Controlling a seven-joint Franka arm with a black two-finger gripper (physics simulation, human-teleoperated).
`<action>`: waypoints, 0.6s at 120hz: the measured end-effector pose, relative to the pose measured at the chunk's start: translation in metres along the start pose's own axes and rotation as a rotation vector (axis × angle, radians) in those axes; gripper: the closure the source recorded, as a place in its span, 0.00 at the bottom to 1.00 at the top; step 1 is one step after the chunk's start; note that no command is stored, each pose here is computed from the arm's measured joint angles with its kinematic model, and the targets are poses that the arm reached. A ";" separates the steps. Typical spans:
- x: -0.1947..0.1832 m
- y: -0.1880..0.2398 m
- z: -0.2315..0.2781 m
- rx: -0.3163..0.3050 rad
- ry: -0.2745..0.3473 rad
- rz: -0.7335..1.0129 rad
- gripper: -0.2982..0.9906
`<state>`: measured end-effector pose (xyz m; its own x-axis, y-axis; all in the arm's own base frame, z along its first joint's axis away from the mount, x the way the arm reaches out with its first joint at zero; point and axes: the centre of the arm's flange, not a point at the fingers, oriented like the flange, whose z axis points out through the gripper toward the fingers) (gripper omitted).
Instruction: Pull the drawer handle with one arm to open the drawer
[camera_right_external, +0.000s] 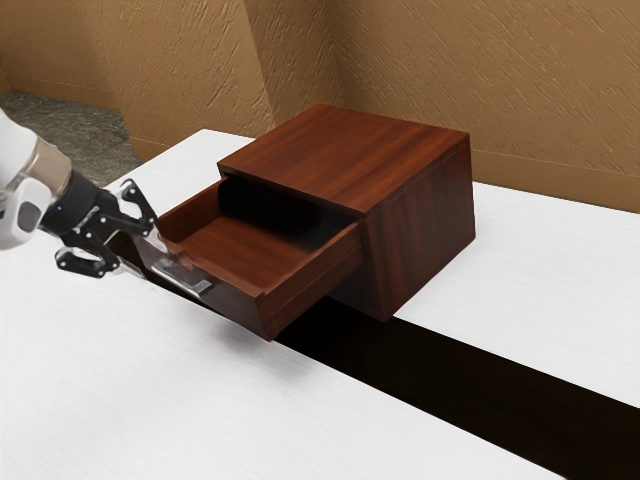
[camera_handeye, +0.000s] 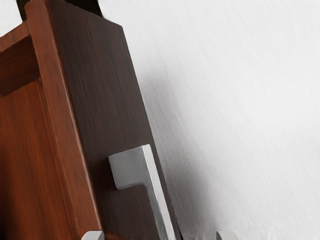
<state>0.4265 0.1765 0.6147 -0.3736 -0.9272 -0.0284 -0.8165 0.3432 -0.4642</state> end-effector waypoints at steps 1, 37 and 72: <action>0.001 -0.002 -0.003 -0.005 -0.003 0.005 0.57; 0.029 -0.137 -0.040 -0.253 -0.097 -0.016 0.38; 0.053 -0.152 -0.004 -0.452 -0.129 -0.368 0.27</action>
<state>0.5293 0.0761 0.6878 0.0029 -0.9984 -0.0572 -0.9991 -0.0005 -0.0415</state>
